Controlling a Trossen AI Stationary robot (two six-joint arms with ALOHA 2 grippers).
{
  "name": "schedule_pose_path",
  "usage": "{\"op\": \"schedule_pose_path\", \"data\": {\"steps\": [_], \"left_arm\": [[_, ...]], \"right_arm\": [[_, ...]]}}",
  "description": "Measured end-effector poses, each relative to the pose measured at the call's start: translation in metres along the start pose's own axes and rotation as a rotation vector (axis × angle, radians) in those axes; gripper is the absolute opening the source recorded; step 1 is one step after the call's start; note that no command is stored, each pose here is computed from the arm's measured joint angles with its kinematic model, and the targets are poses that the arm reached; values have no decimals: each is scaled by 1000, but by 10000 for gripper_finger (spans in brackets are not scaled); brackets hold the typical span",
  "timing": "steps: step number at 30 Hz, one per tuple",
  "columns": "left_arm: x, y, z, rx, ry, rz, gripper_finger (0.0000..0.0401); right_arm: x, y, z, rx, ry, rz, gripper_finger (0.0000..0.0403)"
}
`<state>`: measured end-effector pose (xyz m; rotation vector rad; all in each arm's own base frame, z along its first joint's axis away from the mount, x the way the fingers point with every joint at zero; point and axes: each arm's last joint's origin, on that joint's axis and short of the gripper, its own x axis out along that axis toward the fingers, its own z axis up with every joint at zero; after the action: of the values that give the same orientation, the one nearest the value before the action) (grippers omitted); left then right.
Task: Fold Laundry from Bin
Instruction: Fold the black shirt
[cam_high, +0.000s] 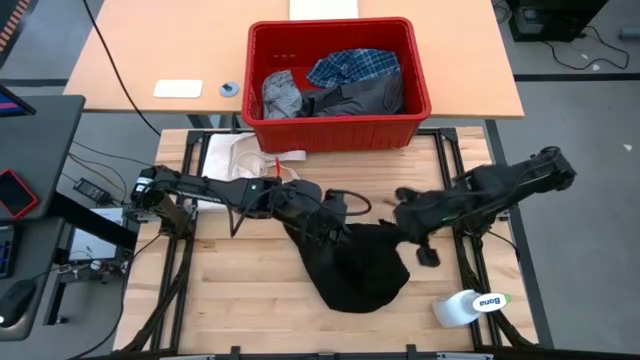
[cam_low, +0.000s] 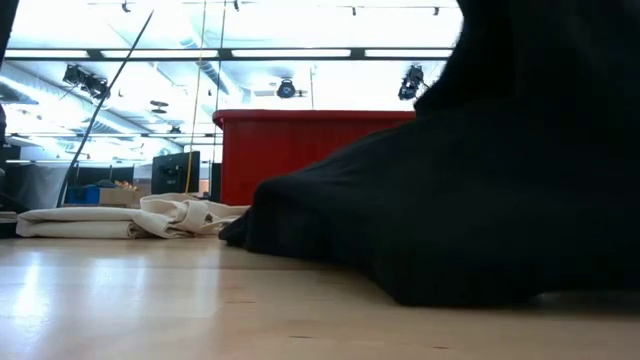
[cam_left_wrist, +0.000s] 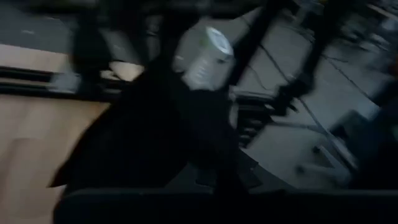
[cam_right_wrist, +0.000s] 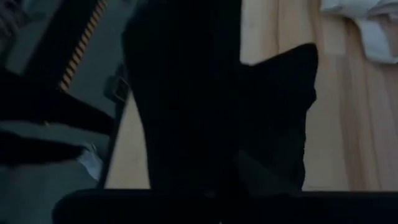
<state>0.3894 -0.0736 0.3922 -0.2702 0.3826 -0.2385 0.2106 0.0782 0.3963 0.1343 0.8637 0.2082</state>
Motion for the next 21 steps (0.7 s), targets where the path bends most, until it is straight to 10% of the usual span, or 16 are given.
{"op": "schedule_pose_path", "data": {"steps": [7,14,21], "left_arm": [[-2,7,12,4,-153,184,80],[-5,4,20,88,-231,183,192],[-16,-3,28,96,-285,160,218]], "right_arm": [[-66,8,12,22,-159,16,8],[-124,9,22,9,-313,32,7],[-169,15,34,-140,-553,116,6]]}}
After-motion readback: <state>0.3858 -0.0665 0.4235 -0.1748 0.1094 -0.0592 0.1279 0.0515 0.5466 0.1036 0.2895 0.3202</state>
